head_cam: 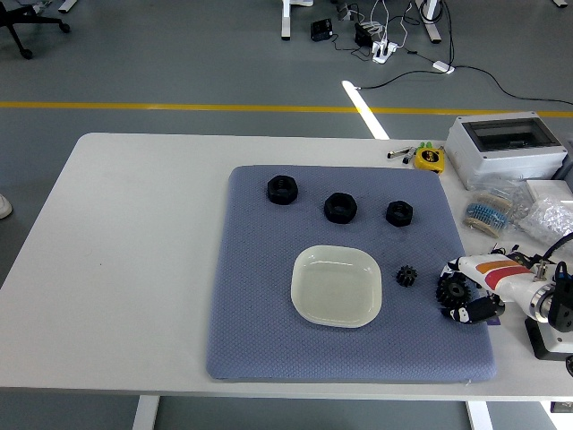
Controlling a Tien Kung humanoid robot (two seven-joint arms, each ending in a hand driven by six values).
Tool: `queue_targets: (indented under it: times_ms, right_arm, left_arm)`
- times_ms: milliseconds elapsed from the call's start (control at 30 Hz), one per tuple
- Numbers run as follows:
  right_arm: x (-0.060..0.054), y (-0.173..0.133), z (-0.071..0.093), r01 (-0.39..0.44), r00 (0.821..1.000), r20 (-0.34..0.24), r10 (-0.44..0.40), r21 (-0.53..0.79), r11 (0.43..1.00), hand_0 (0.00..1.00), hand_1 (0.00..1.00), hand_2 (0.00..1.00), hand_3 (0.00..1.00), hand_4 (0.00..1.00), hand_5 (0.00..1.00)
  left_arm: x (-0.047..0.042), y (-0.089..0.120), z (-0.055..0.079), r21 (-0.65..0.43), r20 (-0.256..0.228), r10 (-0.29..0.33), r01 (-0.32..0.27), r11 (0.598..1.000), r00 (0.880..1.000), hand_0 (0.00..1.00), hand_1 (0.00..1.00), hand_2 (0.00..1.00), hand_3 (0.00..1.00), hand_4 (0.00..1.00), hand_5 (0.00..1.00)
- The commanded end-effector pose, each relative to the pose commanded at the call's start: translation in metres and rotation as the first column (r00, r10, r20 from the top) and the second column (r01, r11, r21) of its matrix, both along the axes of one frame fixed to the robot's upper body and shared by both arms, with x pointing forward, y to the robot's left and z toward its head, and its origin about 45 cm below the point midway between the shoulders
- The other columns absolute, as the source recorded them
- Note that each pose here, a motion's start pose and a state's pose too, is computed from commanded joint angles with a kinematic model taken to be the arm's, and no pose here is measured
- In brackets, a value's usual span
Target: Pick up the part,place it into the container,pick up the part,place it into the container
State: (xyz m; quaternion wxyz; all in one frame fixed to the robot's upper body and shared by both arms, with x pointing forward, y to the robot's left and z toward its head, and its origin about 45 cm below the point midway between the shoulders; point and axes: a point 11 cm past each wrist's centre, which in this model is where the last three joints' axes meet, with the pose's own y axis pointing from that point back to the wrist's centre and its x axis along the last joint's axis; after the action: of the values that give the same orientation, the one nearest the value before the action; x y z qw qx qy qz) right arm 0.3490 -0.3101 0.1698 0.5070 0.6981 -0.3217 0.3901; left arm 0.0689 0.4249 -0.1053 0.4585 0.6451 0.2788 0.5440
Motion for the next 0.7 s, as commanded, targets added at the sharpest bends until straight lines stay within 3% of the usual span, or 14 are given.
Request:
queue_targets:
  times_ms: [67,100,267,300,700]
  right_arm:
    - [0.001,0.0,0.002,-0.001,1.0,0.008,0.001,0.002,1.0,0.363,0.399,0.445,0.473,0.738,0.134]
    - [0.001,0.0,0.003,-0.001,1.0,0.012,0.001,0.004,1.0,0.229,0.335,0.403,0.464,0.773,0.101]
    - [0.002,0.002,0.008,-0.007,0.999,0.035,0.007,0.011,1.0,0.229,0.335,0.403,0.464,0.773,0.101]
    - [0.002,0.003,0.009,-0.009,0.999,0.041,0.009,0.012,1.0,0.17,0.278,0.363,0.457,0.78,0.09]
    - [0.006,0.014,0.036,-0.047,0.994,0.103,0.047,0.001,0.999,0.171,0.26,0.357,0.457,0.789,0.057]
  left_arm:
    - [0.0004,0.0,0.0,0.0,0.002,0.001,-0.001,1.0,1.0,0.709,0.649,0.672,0.581,0.678,0.634]
    - [0.0005,0.0,0.0,0.001,0.003,0.002,-0.002,1.0,1.0,0.709,0.65,0.67,0.581,0.678,0.635]
    - [0.0016,0.001,0.0,0.001,0.008,0.005,-0.005,1.0,1.0,0.709,0.65,0.67,0.581,0.678,0.635]
    - [0.0018,0.001,0.001,0.001,0.008,0.005,-0.005,1.0,1.0,0.709,0.646,0.671,0.581,0.678,0.635]
    - [0.0036,0.002,0.001,0.004,0.013,0.006,-0.006,1.0,1.0,0.708,0.644,0.669,0.581,0.677,0.636]
